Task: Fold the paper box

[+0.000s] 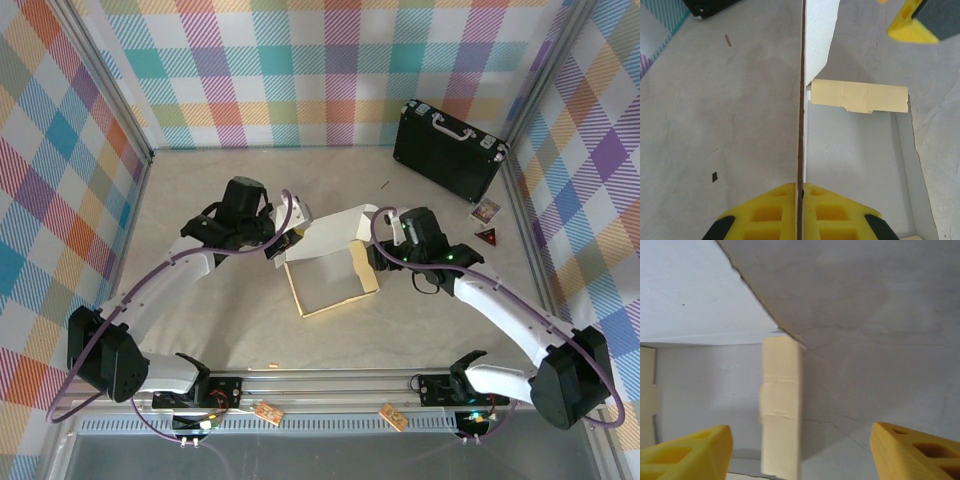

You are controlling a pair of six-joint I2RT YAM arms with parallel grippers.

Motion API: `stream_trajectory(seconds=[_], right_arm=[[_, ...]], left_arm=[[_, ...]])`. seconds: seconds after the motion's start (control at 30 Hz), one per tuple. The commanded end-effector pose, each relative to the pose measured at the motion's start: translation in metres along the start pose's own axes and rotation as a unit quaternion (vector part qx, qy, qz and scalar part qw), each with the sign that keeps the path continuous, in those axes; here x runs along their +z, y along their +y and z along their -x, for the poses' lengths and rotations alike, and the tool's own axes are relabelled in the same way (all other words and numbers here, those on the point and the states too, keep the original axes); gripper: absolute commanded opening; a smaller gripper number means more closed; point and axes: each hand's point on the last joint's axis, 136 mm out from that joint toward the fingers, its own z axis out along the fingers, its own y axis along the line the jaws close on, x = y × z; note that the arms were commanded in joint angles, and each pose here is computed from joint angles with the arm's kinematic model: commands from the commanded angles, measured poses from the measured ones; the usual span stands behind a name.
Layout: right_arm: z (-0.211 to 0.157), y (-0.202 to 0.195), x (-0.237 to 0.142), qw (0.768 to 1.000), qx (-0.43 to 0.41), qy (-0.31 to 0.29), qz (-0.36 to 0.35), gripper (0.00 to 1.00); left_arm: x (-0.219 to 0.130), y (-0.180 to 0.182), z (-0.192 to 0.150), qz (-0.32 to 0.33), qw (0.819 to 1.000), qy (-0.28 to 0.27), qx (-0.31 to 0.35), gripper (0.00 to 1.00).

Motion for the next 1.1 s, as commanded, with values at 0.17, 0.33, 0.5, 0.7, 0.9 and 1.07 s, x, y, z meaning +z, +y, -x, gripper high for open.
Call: stream_trajectory(seconds=[0.17, 0.33, 0.5, 0.7, 0.9, 1.07], right_arm=[[0.015, 0.014, 0.007, 0.997, -0.058, -0.015, 0.04, 0.65], [0.022, 0.012, 0.04, 0.996, -0.08, -0.007, 0.03, 0.59], [0.036, 0.021, 0.053, 0.994, -0.079, -0.048, 0.057, 0.35], [0.044, 0.036, 0.053, 0.991, -0.076, -0.055, 0.097, 0.06], [0.046, 0.025, 0.051, 0.992, -0.082, -0.074, 0.065, 0.01], [0.047, 0.02, 0.048, 0.992, -0.088, -0.077, 0.053, 0.0]], left_arm=[[0.008, -0.021, 0.001, -0.097, 0.994, 0.025, 0.042, 0.0], [0.008, -0.018, 0.006, -0.1, 0.994, 0.018, 0.046, 0.0], [0.004, -0.015, 0.007, -0.103, 0.994, 0.0, 0.041, 0.0], [0.009, 0.004, 0.017, -0.063, 0.998, -0.021, 0.007, 0.14], [-0.007, 0.041, 0.039, 0.036, 0.993, -0.08, -0.077, 0.45], [-0.065, 0.055, 0.057, 0.133, 0.962, -0.186, -0.149, 0.85]])
